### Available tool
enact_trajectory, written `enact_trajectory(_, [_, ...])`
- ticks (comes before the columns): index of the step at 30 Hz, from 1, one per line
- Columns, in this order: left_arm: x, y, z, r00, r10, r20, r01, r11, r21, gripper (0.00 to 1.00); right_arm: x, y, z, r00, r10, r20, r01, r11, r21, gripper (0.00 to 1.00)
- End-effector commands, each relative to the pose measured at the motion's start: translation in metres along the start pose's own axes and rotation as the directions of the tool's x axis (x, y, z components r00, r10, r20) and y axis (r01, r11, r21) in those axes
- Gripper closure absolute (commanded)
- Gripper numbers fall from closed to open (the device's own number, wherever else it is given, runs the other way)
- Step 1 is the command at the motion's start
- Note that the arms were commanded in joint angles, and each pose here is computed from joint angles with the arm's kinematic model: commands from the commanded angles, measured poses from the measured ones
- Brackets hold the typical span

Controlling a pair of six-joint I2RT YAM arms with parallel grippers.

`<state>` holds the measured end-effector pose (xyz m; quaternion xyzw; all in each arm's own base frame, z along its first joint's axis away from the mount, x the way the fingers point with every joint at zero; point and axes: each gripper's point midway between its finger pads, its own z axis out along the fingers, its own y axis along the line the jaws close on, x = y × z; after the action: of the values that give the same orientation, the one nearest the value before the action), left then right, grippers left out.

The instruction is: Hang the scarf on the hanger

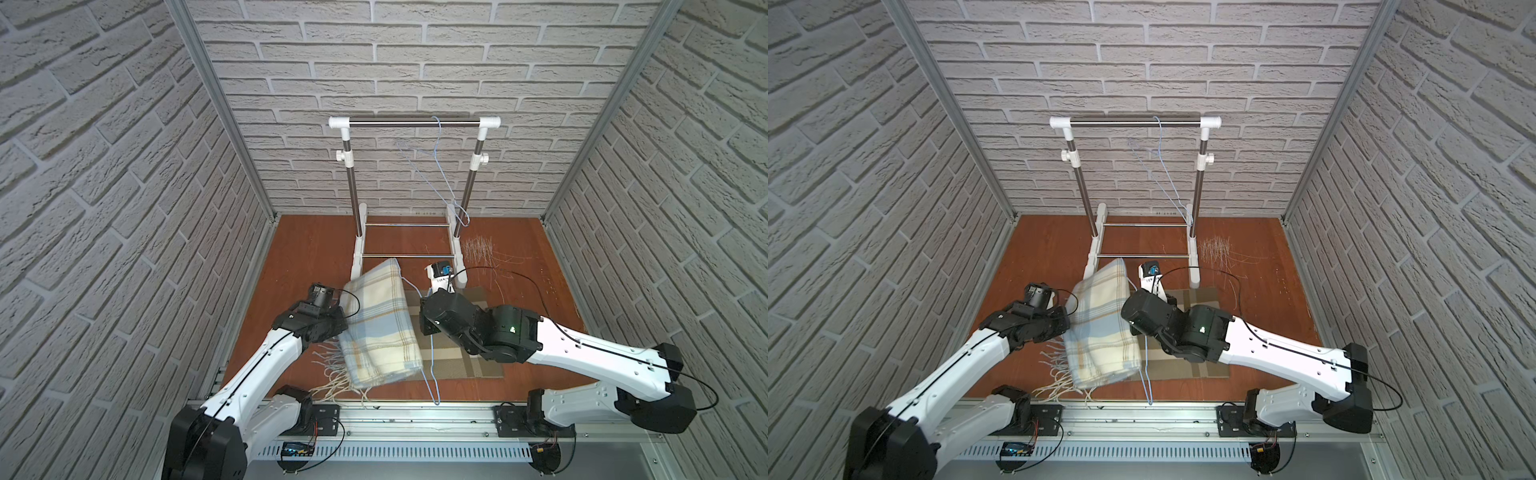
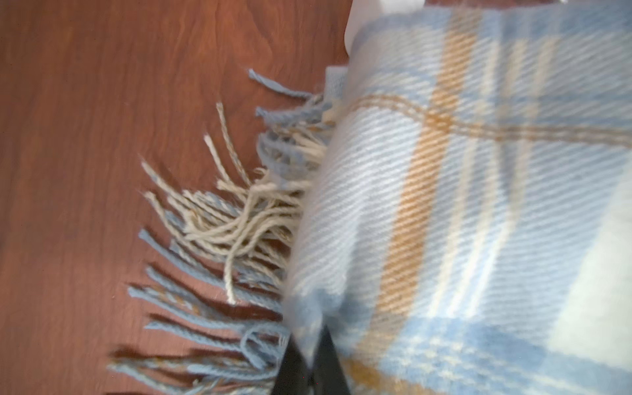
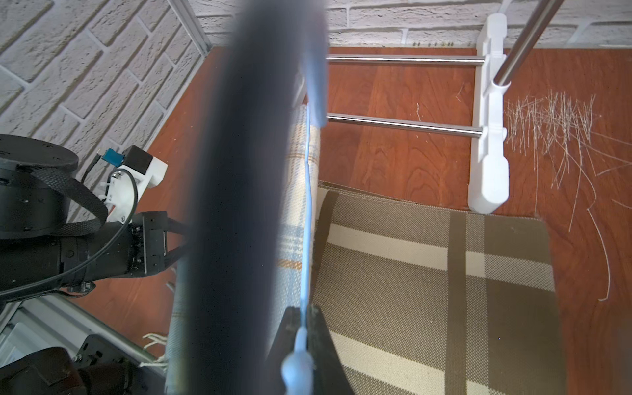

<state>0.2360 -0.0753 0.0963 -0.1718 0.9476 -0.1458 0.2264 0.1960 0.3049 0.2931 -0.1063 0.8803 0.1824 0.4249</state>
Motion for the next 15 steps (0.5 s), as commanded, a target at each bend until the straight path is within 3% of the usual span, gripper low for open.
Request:
enact_trajectory(1, [0.001,0.009,-0.01,0.999,-0.021,0.04,0.022,0.999,-0.036,1.0,-0.023,0.003,-0.028,0.998,-0.069,0.016,0.069,0.998,-0.005,0.97])
enact_trajectory(8, [0.004,-0.024,-0.008,0.997,0.009,0.071,-0.013,0.998,0.059,1.0,-0.071,0.032,-0.059,0.994,-0.073,0.076,0.078,0.994,-0.074,0.97])
enact_trajectory(15, [0.003,-0.056,-0.006,0.994,0.038,0.105,-0.052,0.989,0.136,1.0,-0.089,0.045,-0.074,0.988,-0.114,0.102,0.122,0.99,-0.07,0.97])
